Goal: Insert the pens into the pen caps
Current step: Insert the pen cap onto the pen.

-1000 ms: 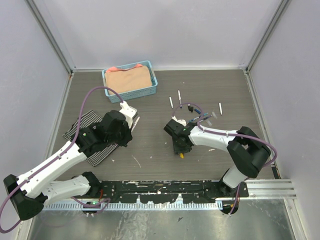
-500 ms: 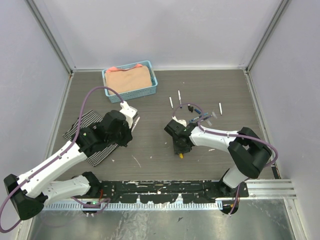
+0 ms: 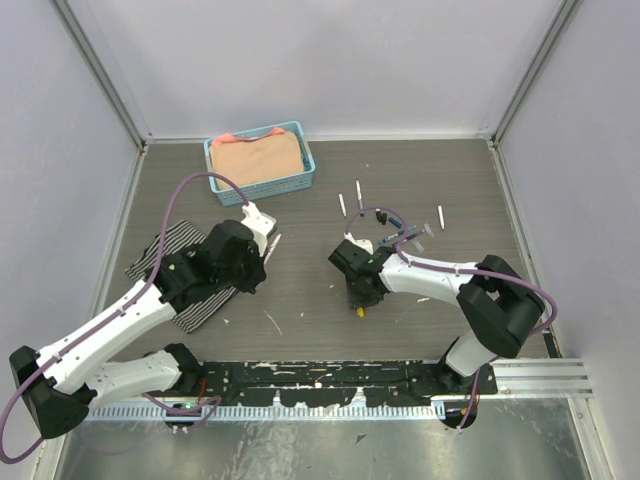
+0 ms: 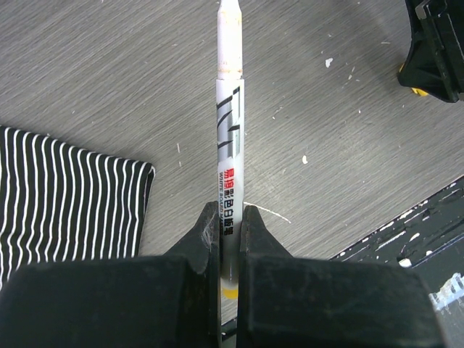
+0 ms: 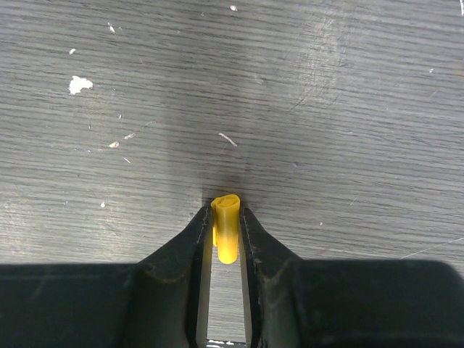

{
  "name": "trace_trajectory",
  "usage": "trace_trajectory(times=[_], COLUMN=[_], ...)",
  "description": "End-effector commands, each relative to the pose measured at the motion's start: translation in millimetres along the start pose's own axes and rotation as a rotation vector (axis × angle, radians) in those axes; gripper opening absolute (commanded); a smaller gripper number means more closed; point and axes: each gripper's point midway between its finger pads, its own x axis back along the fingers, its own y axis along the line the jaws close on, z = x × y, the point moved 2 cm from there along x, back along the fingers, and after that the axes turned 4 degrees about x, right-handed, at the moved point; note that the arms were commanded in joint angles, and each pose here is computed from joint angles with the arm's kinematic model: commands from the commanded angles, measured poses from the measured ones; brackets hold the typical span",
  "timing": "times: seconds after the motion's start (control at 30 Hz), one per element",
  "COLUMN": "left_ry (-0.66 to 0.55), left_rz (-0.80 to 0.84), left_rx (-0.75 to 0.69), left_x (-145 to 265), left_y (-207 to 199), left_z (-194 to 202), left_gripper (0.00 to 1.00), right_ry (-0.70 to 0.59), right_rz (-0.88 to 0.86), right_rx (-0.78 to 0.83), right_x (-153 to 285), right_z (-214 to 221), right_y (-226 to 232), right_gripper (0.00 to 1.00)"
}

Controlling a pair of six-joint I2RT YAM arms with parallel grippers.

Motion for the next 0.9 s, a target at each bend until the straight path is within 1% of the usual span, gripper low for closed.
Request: trace_trajectory(times=[0.0,0.17,0.27,0.4,0.47,0.6,0.7,0.87], left_ry=[-0.060,-0.106,-0.142,-0.110,-0.103,-0.153,-0.175,-0.172], left_rz=[0.037,0.130,0.129,0.133,0.151,0.195,0.222,0.269], left_rx=[0.018,0.037,0.050,0.045,0.051,0.096,0.121,0.149], left_x=[3,8,7,2,-1,-6,-9,-17], left_y=[-7,-22,-22,-24,-28,-35,-41,-53], left_z=[-17,-25,-30,-28,-28,-32,-37,-41], left_gripper=[0.00,0.00,0.00,0.00,0.00,0.00,0.00,0.00], right_ry=[0.054,-0.050,-0.107,-0.187,-0.244,-0.369,-0.482,-0.674], right_rz=[0.054,-0.088,-0.156,-0.216,-0.261,-0.346,-0.395,-0.475], right_rx=[0.025,-0.005,-0.049,-0.124,-0.168,-0.251,-0.294,-0.349], right_x=[0,11,16,24,31,51,73,114], right_z=[19,-2,-13,-29,-41,-63,-80,-104], right_y=[-14,9,15,16,17,18,18,16], right_gripper=[0.16,0.16,0.16,0.15,0.15,0.15,0.15,0.15])
